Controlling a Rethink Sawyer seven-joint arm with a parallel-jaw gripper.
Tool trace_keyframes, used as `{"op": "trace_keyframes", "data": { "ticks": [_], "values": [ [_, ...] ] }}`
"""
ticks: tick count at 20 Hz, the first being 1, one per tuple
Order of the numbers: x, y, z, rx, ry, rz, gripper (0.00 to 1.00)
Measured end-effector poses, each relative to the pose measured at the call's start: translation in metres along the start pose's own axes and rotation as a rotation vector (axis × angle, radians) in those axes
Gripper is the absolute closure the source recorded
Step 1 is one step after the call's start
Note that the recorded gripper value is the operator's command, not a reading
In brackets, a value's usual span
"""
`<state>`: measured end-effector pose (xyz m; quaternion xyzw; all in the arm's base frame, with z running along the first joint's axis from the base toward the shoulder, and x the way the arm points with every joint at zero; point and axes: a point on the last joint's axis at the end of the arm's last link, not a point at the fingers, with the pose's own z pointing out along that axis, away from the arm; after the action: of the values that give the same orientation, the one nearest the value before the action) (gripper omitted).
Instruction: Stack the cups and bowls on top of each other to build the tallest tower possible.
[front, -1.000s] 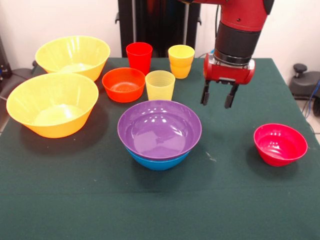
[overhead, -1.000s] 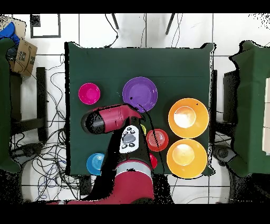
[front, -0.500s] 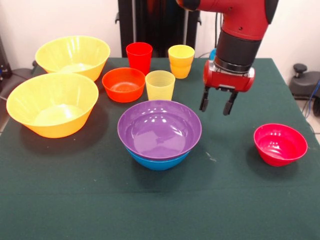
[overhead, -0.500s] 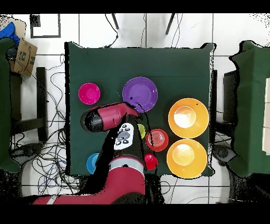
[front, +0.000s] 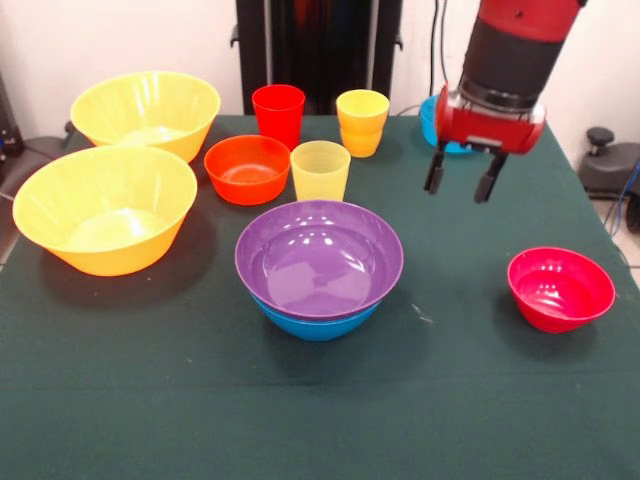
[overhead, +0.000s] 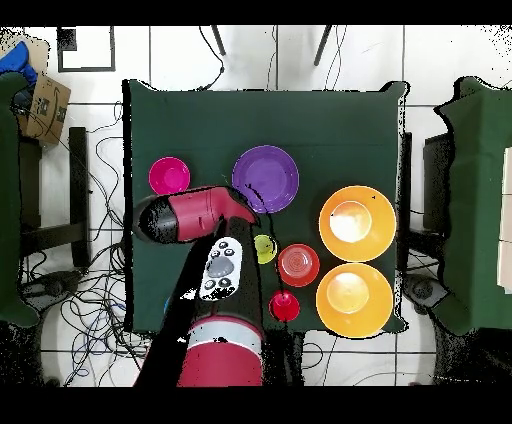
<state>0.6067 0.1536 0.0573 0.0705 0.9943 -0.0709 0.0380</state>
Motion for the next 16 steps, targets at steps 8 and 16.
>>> {"op": "trace_keyframes", "data": {
  "ticks": [8, 16],
  "values": [
    [-0.027, 0.009, -0.036, -0.006, -0.001, 0.039, 0.0],
    [-0.044, 0.036, -0.024, 0.01, -0.04, 0.016, 0.0]
  ]
}}
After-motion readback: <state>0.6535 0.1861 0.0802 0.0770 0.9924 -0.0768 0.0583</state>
